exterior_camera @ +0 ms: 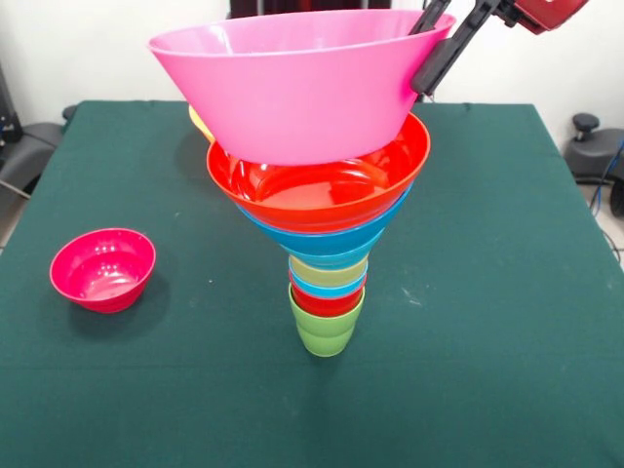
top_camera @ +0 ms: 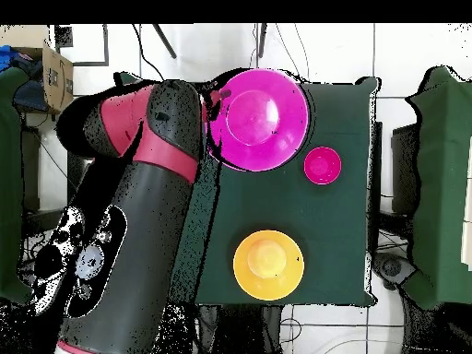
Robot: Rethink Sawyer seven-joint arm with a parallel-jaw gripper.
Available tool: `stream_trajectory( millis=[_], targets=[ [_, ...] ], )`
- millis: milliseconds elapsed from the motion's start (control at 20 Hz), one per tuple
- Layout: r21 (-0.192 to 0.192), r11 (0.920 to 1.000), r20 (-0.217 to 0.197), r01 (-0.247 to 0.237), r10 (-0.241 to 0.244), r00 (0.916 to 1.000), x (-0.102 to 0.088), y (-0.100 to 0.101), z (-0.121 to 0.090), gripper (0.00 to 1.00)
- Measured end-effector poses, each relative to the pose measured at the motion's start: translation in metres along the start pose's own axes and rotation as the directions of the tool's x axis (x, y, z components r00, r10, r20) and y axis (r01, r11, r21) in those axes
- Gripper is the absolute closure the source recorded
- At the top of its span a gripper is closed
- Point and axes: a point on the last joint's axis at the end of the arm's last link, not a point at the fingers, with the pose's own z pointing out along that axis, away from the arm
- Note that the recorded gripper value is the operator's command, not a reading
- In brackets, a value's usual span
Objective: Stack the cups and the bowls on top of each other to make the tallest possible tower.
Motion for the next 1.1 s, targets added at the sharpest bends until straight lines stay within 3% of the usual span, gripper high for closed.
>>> stream_trajectory(
  millis=[1100],
  targets=[
    [-0.023, 0.9997, -0.008, 0.003, -0.003, 1.0000, 0.004, 0.011, 0.000, 1.00]
  ],
)
